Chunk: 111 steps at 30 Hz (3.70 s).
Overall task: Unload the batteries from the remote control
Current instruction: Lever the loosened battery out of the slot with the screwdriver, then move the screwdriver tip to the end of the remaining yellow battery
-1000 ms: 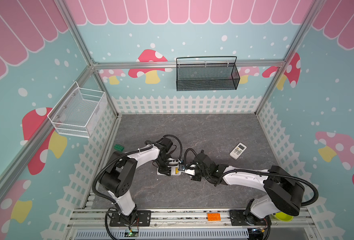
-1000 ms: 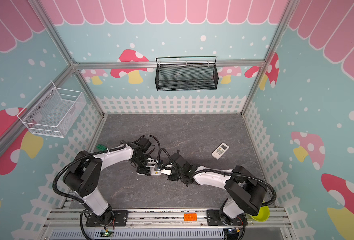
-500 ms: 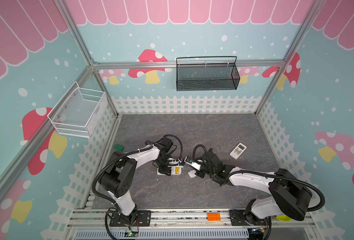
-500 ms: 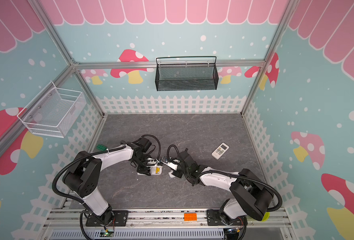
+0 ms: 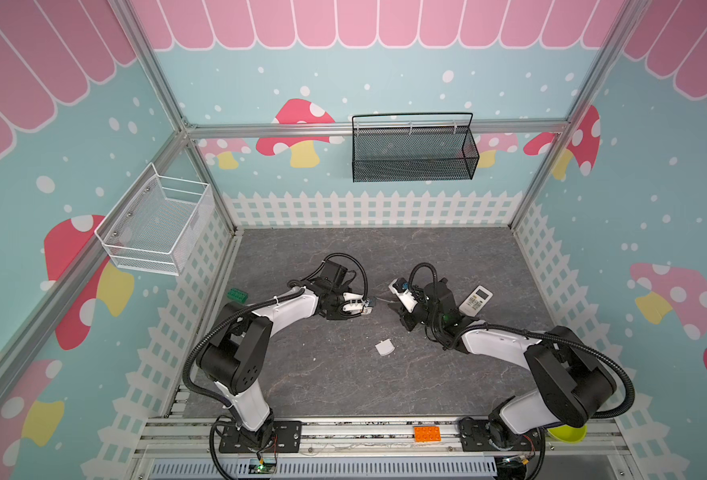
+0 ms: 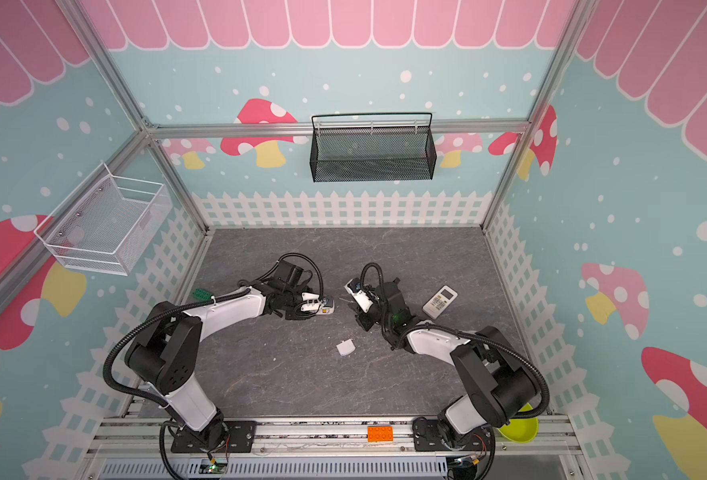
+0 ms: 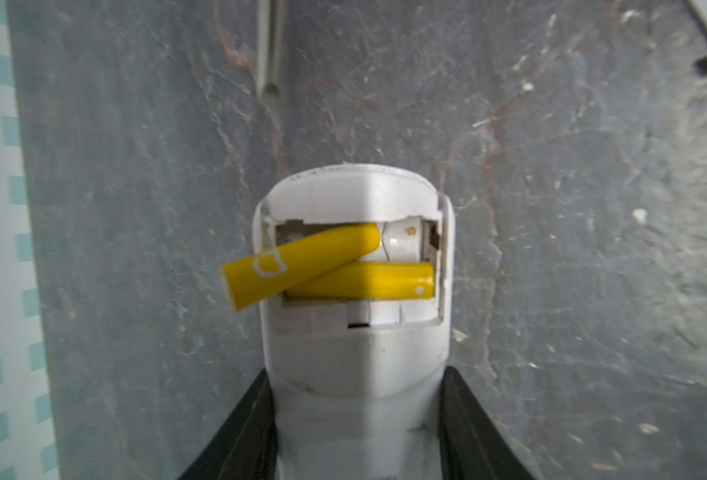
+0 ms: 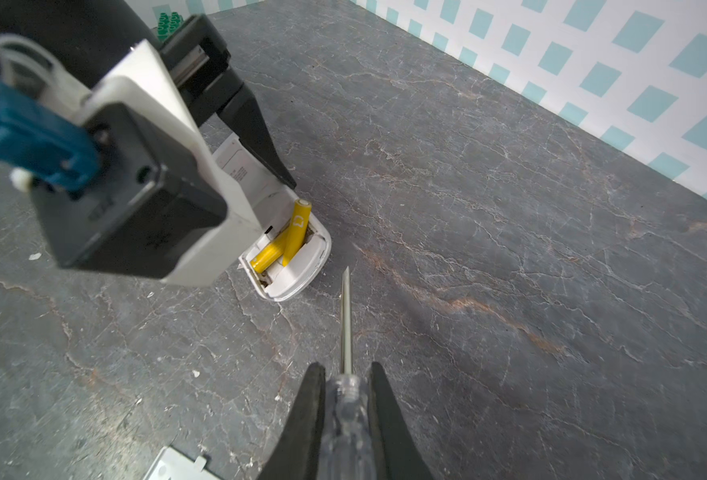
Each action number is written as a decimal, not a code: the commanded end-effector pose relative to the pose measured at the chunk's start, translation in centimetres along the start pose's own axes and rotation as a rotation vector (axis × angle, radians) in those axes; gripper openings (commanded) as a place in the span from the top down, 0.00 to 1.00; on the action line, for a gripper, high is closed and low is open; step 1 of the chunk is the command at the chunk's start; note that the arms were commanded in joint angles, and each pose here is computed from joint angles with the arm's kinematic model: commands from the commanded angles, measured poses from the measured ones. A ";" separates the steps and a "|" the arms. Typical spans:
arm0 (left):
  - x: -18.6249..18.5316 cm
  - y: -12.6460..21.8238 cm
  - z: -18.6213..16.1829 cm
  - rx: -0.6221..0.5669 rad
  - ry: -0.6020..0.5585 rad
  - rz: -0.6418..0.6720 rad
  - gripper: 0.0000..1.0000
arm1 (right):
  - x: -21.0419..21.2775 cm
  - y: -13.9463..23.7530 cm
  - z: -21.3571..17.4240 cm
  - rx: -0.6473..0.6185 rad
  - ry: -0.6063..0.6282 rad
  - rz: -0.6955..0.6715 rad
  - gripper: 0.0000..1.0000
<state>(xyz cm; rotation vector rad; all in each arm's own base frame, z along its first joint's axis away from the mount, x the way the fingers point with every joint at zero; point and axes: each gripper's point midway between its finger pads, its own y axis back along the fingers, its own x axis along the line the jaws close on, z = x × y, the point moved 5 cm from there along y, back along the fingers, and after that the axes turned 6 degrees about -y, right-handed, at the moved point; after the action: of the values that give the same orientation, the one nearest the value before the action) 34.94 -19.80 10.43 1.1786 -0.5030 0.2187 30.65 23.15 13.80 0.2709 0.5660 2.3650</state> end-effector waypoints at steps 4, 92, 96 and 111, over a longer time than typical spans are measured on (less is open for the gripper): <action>2.2 -1.1 -0.3 0.010 -0.093 0.188 0.71 | -0.6 -1.1 2.8 -0.089 -0.022 0.097 1.00; 2.7 -1.7 -1.4 0.096 0.130 -0.015 0.70 | -0.7 1.3 0.6 -0.093 -0.234 0.188 1.00; 1.8 0.5 -1.7 0.121 0.190 -0.088 0.70 | -0.3 3.1 1.2 -0.092 -0.266 0.174 1.00; -5.1 6.1 -1.3 0.120 0.387 -0.215 0.68 | 1.9 4.1 0.3 0.076 -0.463 0.267 1.00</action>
<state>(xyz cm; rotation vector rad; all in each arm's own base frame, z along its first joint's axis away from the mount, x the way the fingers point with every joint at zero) 30.66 -15.87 13.65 1.2602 -0.1251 0.3296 27.48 20.73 16.15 0.8089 0.3705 2.4097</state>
